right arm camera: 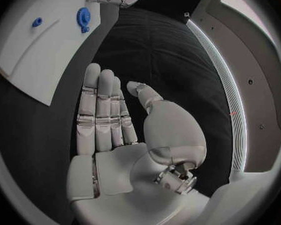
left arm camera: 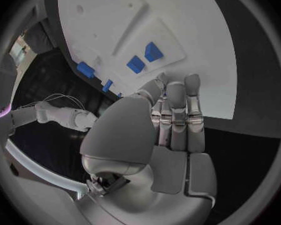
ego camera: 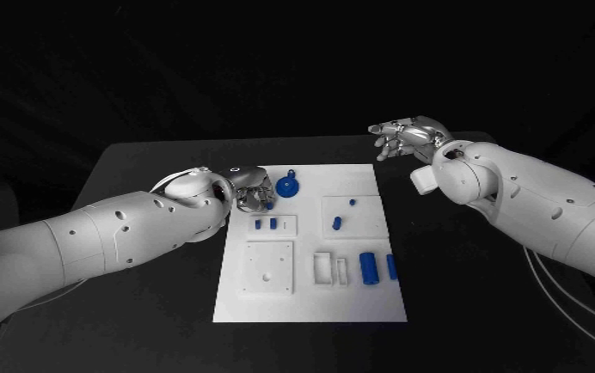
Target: Assemble the parts on the task board
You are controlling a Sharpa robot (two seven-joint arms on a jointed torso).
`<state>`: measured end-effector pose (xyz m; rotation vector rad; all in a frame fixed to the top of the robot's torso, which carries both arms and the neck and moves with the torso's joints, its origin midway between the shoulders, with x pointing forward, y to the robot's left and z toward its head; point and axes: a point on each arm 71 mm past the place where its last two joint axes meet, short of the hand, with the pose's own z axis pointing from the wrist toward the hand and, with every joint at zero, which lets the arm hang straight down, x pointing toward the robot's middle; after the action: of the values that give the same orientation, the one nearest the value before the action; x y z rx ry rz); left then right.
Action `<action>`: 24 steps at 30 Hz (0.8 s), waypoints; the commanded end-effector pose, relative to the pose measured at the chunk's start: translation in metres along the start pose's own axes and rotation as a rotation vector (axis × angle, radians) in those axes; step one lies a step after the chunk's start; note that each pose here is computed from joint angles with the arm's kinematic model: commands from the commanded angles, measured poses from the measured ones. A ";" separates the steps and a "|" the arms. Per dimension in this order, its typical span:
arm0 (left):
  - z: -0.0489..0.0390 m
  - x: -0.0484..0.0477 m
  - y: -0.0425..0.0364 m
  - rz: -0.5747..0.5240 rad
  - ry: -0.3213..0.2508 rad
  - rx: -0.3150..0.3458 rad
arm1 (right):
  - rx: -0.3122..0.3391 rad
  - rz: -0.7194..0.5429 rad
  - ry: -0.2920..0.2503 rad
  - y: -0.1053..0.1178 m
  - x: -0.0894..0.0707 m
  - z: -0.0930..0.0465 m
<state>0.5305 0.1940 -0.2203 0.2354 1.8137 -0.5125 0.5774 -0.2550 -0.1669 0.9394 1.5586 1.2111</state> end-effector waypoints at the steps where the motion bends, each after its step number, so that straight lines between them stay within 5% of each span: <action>1: 0.0003 0.0007 -0.0013 0.004 0.005 0.007 | -0.007 -0.002 0.014 0.000 0.001 0.000; 24: -0.0007 0.0001 0.0037 0.014 0.002 -0.016 | -0.006 -0.002 0.012 0.000 0.001 0.000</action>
<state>0.5314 0.1975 -0.2207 0.2295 1.8151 -0.4961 0.5773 -0.2552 -0.1676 0.9406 1.5598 1.2102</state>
